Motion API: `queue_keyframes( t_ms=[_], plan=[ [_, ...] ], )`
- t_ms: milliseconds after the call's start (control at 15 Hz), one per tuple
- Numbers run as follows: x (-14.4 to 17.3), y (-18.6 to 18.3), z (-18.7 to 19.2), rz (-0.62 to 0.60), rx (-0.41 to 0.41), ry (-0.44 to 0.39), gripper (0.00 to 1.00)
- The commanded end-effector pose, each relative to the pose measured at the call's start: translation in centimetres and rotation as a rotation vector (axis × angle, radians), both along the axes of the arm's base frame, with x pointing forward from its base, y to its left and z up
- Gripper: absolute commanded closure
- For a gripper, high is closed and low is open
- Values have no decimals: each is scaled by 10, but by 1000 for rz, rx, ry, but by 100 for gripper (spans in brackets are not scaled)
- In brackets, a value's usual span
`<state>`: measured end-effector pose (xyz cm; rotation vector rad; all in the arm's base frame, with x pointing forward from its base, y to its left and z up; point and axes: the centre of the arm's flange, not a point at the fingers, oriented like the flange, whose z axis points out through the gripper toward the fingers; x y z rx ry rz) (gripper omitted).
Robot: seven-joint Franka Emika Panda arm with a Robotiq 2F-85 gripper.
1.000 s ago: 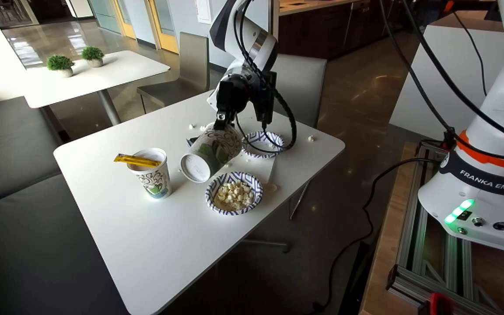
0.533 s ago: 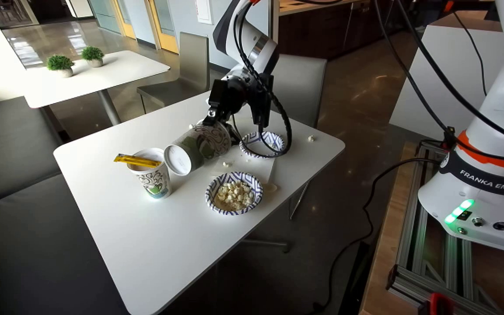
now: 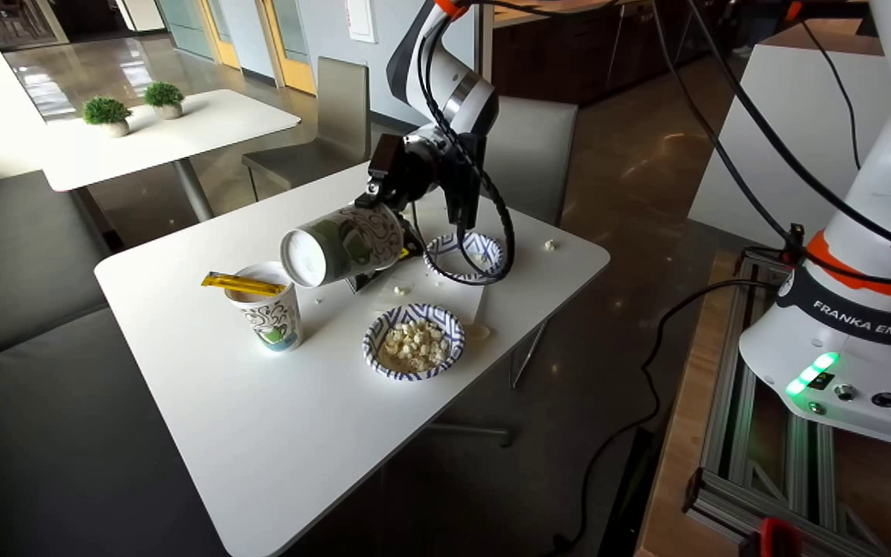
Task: Pick up the paper cup to the right and pour all the popcorn from the cup into the white paper bowl on the left
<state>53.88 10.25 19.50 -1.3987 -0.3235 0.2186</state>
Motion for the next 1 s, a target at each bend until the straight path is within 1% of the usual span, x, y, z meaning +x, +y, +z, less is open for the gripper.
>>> queue_keyframes(
  t_ms=[0,267,467,933],
  plan=[
    [1,-6,-8,-1,75,44,99],
    [-1,-11,-10,-22,111,62,99],
    [0,-11,-12,-35,117,71,99],
    [0,-1,-16,-31,89,95,99]
  ],
)
